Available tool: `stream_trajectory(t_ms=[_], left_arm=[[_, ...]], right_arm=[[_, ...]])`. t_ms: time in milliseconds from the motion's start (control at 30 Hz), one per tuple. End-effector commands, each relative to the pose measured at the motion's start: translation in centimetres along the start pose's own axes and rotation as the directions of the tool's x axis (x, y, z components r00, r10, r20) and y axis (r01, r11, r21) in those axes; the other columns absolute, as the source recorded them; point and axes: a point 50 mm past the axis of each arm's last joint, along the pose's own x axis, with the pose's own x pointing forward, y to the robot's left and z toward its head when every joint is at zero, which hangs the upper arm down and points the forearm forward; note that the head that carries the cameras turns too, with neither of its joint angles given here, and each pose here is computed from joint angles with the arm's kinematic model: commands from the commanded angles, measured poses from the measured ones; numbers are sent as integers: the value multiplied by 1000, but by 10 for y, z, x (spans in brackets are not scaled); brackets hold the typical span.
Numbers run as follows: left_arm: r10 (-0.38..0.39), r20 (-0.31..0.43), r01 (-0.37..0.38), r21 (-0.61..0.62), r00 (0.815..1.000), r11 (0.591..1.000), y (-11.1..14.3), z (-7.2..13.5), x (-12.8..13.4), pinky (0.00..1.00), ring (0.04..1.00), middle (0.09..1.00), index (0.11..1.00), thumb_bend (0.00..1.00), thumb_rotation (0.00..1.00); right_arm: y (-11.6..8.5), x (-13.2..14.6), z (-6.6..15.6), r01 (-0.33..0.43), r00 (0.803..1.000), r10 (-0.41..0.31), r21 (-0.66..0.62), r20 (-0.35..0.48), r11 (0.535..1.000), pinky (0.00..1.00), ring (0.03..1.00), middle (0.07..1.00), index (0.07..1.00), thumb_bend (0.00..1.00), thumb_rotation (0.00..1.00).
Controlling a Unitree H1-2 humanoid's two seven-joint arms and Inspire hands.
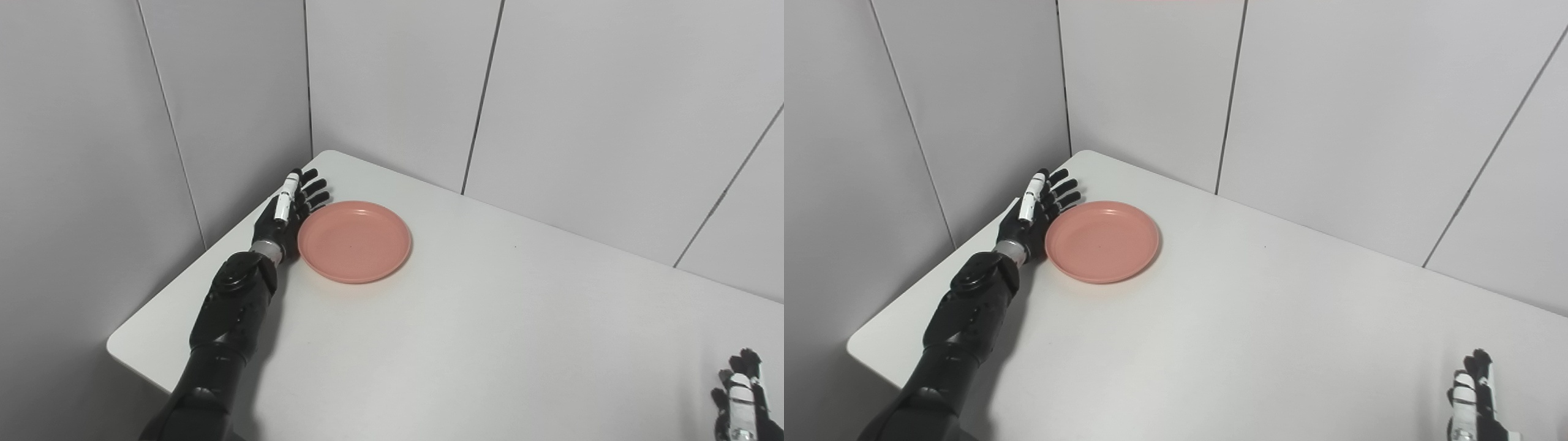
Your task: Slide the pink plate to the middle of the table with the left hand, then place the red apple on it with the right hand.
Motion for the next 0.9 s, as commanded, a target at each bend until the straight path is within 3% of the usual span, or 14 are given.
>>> stream_trajectory(t_ms=[0,867], left_arm=[[-16,-25,16,-23,1000,1000,-11,-1,3,906,889,895,880,319,1000],[-77,-93,74,-35,993,997,-39,-32,0,887,872,882,871,298,1000]], right_arm=[[1,6,15,-1,998,0,9,64,1000,1000,1000,1000,1000,0,1000],[0,6,13,-2,998,2,4,63,1000,1000,1000,1000,1000,0,1000]])
